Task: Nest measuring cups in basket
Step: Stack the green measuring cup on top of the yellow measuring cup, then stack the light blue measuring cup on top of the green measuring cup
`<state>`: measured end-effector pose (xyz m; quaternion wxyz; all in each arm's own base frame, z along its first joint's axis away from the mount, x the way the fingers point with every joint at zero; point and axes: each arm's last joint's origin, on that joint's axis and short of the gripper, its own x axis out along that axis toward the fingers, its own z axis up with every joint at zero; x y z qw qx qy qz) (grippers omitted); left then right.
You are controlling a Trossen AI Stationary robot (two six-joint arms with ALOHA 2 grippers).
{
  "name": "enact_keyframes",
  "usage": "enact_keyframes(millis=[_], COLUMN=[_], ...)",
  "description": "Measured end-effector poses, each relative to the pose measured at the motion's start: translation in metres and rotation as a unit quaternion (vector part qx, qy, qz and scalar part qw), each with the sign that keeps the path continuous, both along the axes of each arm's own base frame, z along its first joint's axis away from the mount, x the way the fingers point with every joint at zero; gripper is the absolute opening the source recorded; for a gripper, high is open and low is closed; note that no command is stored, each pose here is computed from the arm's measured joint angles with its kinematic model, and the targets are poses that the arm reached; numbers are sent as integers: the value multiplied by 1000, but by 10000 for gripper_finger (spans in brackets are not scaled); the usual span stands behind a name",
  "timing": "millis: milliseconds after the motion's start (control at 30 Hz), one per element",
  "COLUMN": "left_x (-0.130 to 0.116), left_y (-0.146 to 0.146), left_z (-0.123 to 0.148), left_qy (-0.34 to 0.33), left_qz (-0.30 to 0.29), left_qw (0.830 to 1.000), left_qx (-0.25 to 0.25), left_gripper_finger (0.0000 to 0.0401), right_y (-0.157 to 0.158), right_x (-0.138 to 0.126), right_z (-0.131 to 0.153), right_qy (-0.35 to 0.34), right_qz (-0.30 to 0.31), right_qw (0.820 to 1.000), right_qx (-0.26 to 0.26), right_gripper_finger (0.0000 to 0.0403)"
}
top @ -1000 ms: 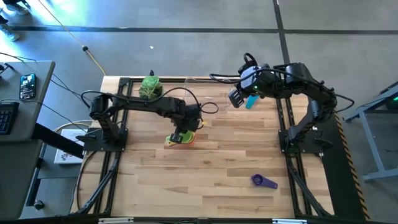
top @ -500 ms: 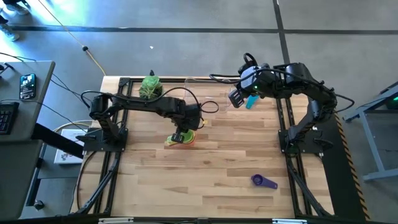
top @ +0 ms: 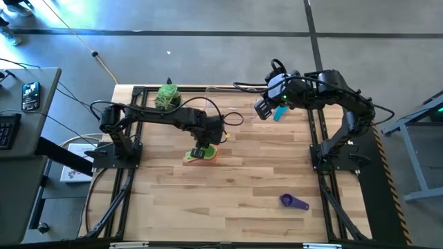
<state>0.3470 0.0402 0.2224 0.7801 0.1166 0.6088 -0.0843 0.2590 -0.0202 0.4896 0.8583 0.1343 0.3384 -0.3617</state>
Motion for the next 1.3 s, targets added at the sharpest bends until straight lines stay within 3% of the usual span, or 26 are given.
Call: enact_keyframes(millis=[367, 667, 867, 1000, 1300], left_x=[-10, -32, -53, -67, -87], left_y=[2, 6, 4, 2, 3], left_z=[4, 39, 67, 84, 107], left_qy=[33, 1, -33, -59, -101], left_qz=[15, 49, 67, 71, 79], left_qw=[999, 999, 997, 996, 992], left_qx=[-4, -8, -9, -7, -3], left_gripper_finger=[48, 42, 40, 40, 37], right_y=[0, 0, 1, -2, -13], right_x=[0, 3, 13, 14, -30], right_z=[0, -5, -34, -63, -114], right_qy=[-27, -42, 9, 50, 75], right_qz=[-35, -66, -73, -113, -225], right_qw=[999, 996, 993, 984, 957], right_qx=[26, 53, 97, 125, 165], right_gripper_finger=[74, 74, 74, 74, 74])
